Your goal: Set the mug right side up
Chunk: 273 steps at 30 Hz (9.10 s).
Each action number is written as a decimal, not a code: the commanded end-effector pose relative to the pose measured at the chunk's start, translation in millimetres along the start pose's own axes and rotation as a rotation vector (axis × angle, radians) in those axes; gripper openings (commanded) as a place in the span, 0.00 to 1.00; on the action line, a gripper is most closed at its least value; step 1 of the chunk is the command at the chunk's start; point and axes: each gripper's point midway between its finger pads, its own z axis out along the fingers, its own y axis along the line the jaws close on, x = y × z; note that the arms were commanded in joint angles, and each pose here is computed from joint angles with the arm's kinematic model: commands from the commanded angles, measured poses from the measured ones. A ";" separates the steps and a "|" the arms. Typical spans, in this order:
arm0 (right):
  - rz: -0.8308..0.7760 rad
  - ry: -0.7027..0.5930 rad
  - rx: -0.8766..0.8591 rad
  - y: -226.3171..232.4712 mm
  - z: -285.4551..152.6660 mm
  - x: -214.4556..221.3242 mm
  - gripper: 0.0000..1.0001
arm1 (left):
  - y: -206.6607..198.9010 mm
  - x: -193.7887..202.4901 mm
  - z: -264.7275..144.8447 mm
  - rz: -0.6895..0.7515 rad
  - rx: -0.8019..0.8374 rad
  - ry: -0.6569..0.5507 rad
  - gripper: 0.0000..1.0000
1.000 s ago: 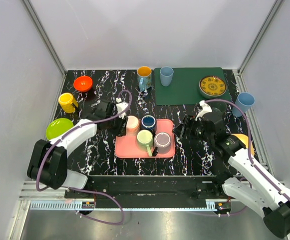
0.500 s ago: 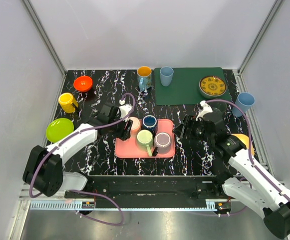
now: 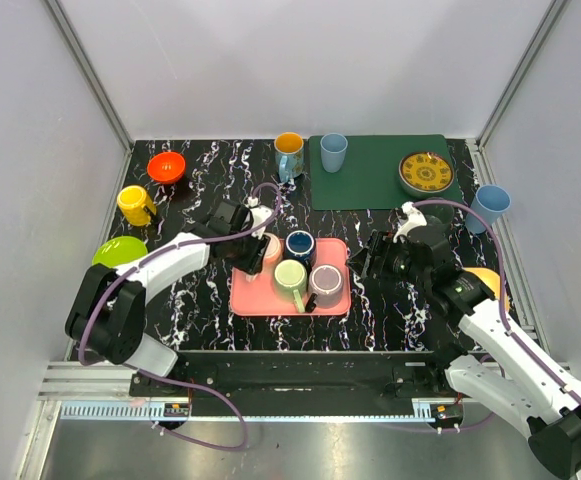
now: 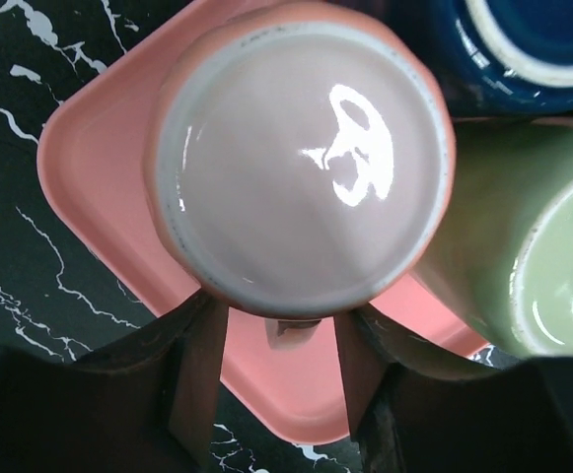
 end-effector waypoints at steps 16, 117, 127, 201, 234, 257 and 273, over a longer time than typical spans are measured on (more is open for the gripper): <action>0.004 0.005 -0.015 4.2 -0.2 -0.1 0.77 | -4.0 -24.5 -35.5 0.015 -0.059 -0.052 0.00; -0.064 -0.020 0.814 -134.5 68.4 -106.9 0.00 | -10.0 -73.0 -210.9 -0.711 -0.056 -1.001 0.93; 0.020 0.055 0.867 -184.1 89.3 -99.0 0.00 | -23.1 -68.1 -164.1 -0.709 -0.018 -0.840 0.91; -0.072 0.106 0.108 13.7 26.2 0.1 0.71 | -116.5 1.4 -39.0 -0.773 -0.218 -0.472 0.70; -0.079 0.098 0.038 27.2 22.3 -1.8 0.72 | -110.6 24.2 -25.8 -0.765 -0.305 -0.298 0.37; -0.076 0.129 0.055 21.0 35.6 6.0 0.72 | -112.0 17.1 -9.0 -0.522 -0.280 -0.151 0.45; -0.086 0.112 0.011 33.6 25.4 -2.6 0.72 | -114.5 23.5 -20.5 -0.482 -0.226 -0.148 0.00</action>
